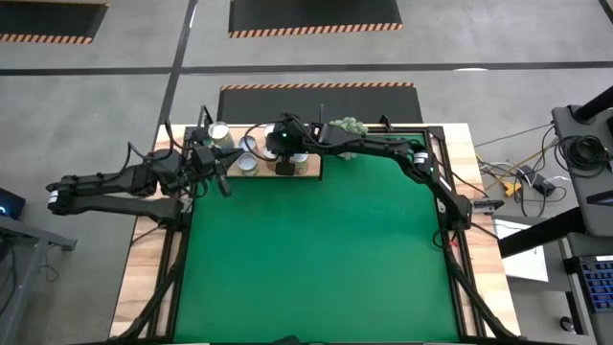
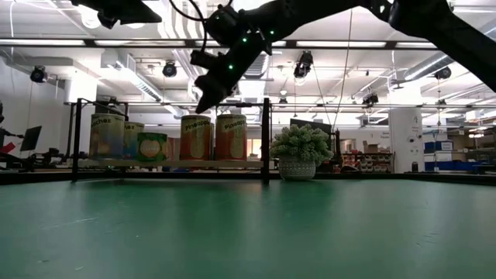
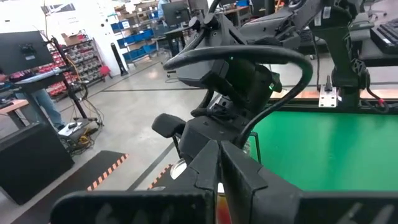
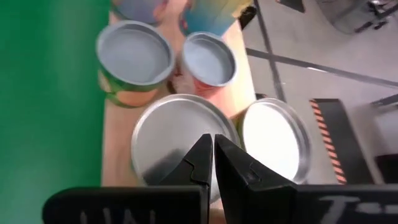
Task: Pick and place cans onto a shelf
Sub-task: Adjust the canned goods on the shelf
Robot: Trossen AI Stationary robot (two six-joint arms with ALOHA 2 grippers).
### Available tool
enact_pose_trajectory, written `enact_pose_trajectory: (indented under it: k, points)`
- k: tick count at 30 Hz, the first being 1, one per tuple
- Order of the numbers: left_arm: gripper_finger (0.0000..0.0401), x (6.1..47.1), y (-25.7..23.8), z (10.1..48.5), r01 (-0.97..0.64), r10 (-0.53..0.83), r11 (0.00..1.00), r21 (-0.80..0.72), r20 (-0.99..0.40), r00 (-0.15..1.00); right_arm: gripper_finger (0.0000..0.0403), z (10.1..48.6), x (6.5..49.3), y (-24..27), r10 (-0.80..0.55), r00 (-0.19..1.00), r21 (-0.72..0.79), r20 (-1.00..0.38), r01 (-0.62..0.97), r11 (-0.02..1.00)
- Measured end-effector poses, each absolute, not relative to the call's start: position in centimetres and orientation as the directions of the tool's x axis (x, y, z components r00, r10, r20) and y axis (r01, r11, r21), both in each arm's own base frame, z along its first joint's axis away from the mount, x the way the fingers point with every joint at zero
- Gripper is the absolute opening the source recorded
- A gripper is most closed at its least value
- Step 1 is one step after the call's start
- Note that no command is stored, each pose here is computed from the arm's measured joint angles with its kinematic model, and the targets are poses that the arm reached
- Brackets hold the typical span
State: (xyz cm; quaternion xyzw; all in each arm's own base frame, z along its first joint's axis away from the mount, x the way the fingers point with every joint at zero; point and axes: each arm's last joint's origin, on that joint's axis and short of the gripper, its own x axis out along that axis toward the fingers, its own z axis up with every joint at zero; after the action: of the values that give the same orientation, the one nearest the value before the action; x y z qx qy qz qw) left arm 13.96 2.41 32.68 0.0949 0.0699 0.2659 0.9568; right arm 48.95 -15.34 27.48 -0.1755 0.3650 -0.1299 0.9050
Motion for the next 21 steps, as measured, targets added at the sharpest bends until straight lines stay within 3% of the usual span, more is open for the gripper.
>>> enact_pose_trajectory:
  k: [4,21]
  points:
    - [0.0000,14.0,2.4,32.7,-0.494,0.522,0.841,0.220,-0.085,0.849,0.0008,27.3,48.8,-15.6,-0.293,0.717,-0.354,-0.632,0.069,0.933]
    - [0.0000,14.0,2.4,32.7,-0.494,0.521,0.841,0.220,-0.086,0.849,0.0008,26.2,48.7,-16.0,-0.281,0.705,-0.318,-0.651,0.083,0.944]
